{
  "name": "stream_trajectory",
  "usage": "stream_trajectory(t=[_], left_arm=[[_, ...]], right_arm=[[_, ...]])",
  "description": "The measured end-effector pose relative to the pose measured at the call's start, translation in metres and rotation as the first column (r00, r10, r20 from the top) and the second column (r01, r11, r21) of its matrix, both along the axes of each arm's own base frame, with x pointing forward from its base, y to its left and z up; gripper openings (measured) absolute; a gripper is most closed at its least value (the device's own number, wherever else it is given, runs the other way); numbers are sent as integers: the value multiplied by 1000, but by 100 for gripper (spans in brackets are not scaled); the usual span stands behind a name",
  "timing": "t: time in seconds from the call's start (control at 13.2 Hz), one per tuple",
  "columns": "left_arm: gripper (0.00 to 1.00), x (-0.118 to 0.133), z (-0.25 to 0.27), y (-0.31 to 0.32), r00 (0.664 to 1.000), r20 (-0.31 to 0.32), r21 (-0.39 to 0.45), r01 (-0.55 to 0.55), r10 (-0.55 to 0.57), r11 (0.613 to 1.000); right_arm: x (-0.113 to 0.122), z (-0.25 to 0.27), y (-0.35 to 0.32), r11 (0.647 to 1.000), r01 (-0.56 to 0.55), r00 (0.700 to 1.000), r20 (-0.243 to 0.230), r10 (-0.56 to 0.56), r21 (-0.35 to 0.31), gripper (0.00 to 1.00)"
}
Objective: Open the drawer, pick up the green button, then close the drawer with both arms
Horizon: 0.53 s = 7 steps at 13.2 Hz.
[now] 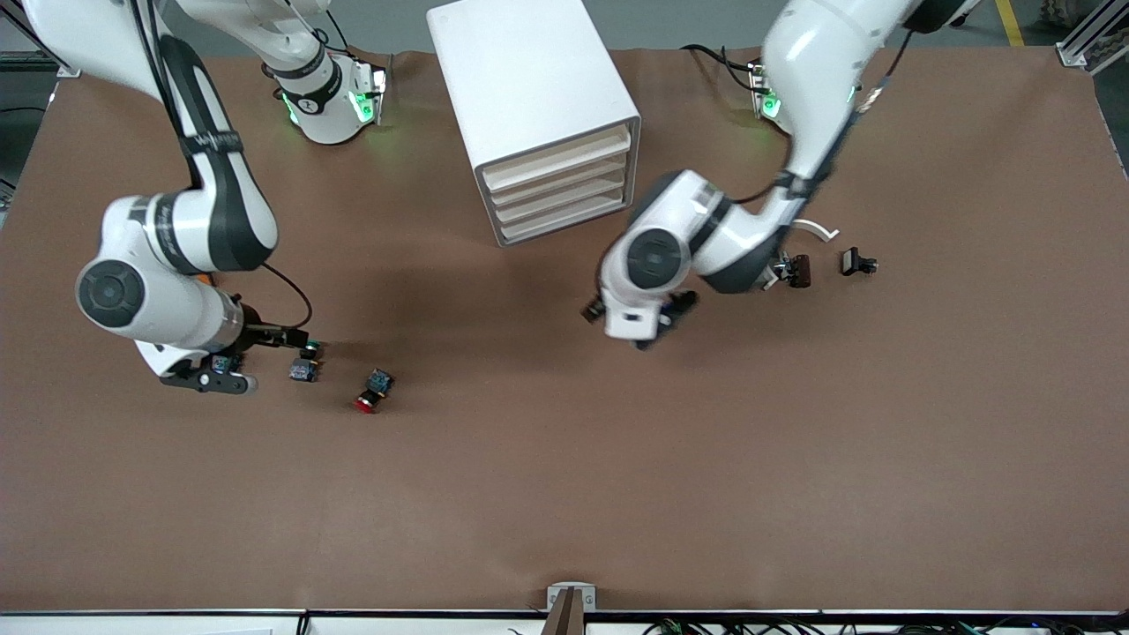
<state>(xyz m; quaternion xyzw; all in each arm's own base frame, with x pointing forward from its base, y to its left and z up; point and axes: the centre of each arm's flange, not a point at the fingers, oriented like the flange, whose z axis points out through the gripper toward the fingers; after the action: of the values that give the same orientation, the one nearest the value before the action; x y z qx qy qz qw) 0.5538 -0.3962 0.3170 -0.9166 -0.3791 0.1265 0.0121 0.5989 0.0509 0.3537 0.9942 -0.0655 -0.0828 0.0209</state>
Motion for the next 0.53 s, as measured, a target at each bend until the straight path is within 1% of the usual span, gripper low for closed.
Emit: stream_trajectory(t=[0.08, 0.15, 0.23, 0.38, 0.53], left_arm=[[100, 22, 31, 34, 999, 39, 9, -33, 33, 999], [100, 39, 61, 67, 996, 71, 15, -49, 48, 999], [100, 53, 90, 102, 995, 87, 18, -46, 44, 999], [100, 72, 137, 168, 995, 88, 21, -38, 36, 999], [100, 85, 173, 219, 991, 117, 15, -71, 69, 997]], right_arm=[[-6, 24, 2, 1000, -2, 1000, -6, 2, 1, 100], [-12, 48, 2, 1000, -3, 1000, -12, 3, 1, 100], [-20, 75, 1, 1000, -2, 1000, -20, 2, 1, 100], [-37, 128, -3, 1000, 3, 1000, -18, -3, 2, 100], [-52, 178, -7, 1000, 4, 1000, -2, -4, 5, 100]])
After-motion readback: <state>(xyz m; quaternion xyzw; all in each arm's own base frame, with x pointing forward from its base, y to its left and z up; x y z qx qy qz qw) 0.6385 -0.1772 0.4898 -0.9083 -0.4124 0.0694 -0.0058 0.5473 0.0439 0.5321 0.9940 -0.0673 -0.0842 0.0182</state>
